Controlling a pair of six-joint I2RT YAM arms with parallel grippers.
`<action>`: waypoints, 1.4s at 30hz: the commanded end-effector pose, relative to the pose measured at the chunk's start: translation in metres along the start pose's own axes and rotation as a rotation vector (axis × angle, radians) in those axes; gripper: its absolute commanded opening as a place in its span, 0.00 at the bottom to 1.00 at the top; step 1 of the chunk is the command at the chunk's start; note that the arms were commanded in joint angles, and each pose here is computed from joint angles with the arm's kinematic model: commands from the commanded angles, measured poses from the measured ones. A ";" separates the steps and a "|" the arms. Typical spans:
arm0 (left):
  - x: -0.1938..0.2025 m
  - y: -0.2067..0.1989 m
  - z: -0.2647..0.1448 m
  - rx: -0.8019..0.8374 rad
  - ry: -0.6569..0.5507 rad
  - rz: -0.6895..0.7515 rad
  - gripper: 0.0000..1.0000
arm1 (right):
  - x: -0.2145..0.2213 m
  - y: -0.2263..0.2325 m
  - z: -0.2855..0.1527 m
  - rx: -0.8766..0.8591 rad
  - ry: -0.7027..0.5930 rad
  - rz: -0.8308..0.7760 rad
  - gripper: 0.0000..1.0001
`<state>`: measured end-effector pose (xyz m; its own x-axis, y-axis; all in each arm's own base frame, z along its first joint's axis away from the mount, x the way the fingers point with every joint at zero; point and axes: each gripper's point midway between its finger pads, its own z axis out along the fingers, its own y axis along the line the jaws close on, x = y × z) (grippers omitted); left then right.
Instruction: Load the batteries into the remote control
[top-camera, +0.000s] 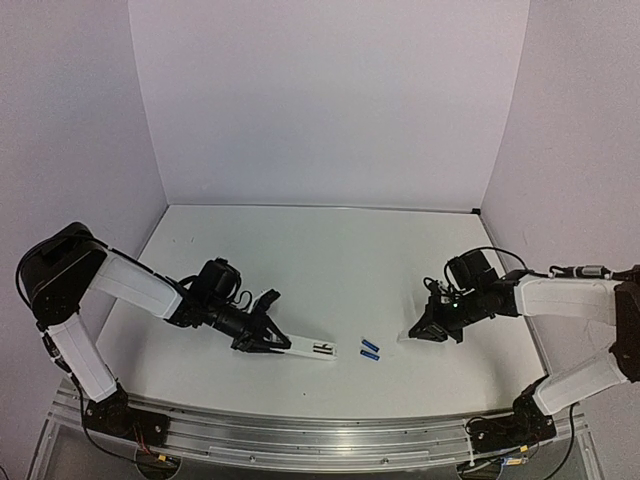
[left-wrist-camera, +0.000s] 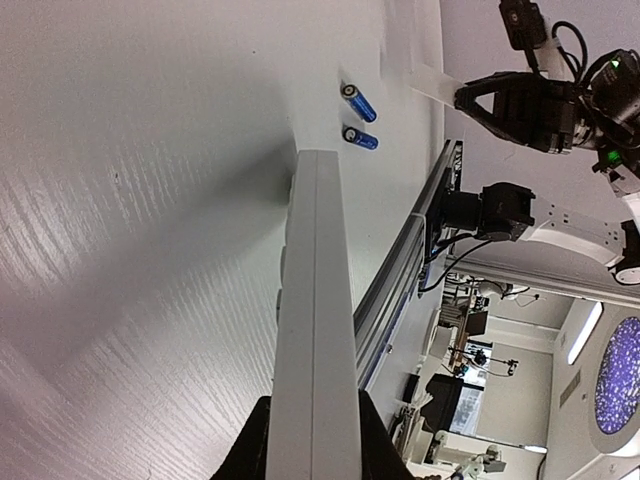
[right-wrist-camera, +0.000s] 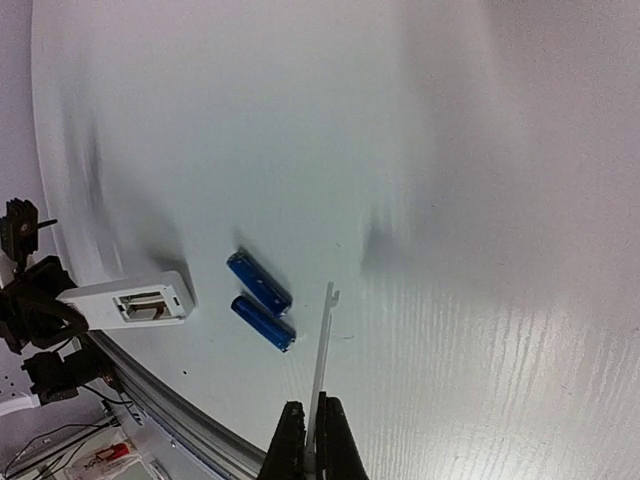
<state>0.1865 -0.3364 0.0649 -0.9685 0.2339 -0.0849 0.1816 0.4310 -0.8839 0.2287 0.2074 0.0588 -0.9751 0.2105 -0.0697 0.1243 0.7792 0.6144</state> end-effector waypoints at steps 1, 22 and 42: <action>-0.006 0.001 0.004 -0.033 0.025 0.004 0.18 | -0.005 0.000 0.009 -0.047 -0.012 0.049 0.02; -0.030 0.052 -0.043 -0.574 -0.106 -0.114 1.00 | 0.002 -0.045 0.000 0.098 -0.042 0.146 0.54; -0.079 -0.068 -0.160 -0.451 -0.767 0.173 1.00 | -0.009 0.014 -0.049 0.162 -0.126 -0.368 0.84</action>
<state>0.2634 -0.2576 0.1613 -0.8684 -0.1183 -0.4816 0.1926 0.8145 -0.5473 0.2250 0.1730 0.0898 -0.9566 0.1162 -0.2672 -0.0266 0.8783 0.4773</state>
